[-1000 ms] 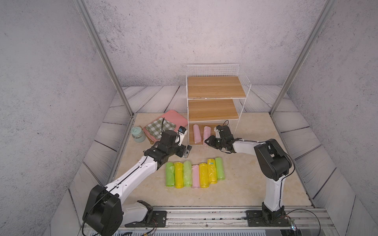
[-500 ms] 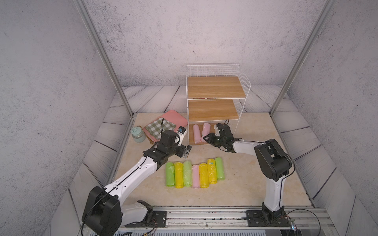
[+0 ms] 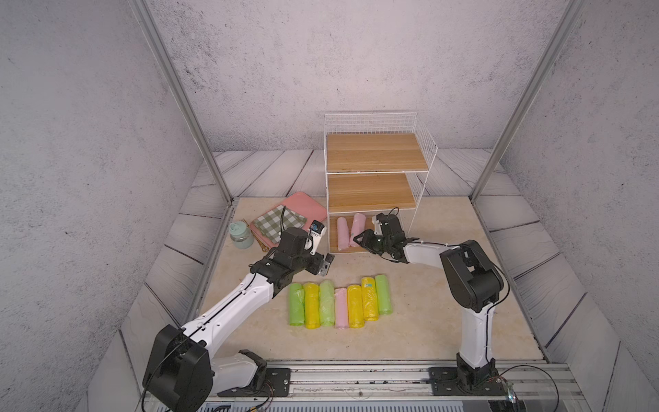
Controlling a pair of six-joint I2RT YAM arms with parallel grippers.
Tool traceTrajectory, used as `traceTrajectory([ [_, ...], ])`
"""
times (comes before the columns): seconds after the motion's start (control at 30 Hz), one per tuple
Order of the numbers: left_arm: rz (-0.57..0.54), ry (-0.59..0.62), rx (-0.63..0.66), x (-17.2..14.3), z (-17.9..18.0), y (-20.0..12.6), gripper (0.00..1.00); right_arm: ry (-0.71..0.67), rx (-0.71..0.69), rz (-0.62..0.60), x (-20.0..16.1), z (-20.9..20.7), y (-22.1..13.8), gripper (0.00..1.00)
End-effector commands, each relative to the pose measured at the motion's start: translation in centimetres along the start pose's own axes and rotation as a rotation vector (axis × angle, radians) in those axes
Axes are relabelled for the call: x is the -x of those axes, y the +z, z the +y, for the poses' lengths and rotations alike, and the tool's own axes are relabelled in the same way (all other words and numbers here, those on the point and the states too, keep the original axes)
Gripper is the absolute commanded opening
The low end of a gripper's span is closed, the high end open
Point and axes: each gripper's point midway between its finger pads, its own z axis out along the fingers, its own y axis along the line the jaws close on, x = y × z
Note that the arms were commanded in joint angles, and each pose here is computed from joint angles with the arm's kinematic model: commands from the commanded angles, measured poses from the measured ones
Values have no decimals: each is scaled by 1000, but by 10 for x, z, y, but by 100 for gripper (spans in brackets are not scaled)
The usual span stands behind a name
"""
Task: Sort the rolls of trash bags by color and place them on the shelf
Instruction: Place the roll of trash bags on the shelf.
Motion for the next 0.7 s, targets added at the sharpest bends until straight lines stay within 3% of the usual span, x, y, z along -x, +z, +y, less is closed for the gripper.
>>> traceTrajectory([
  [0.0,3,7,11,-3,3,-2,97,0,-5,-9,3,-7,5,35],
  [0.67,5,10,19,0,5,-5,97,11,-28,69,-10,-15,7,73],
])
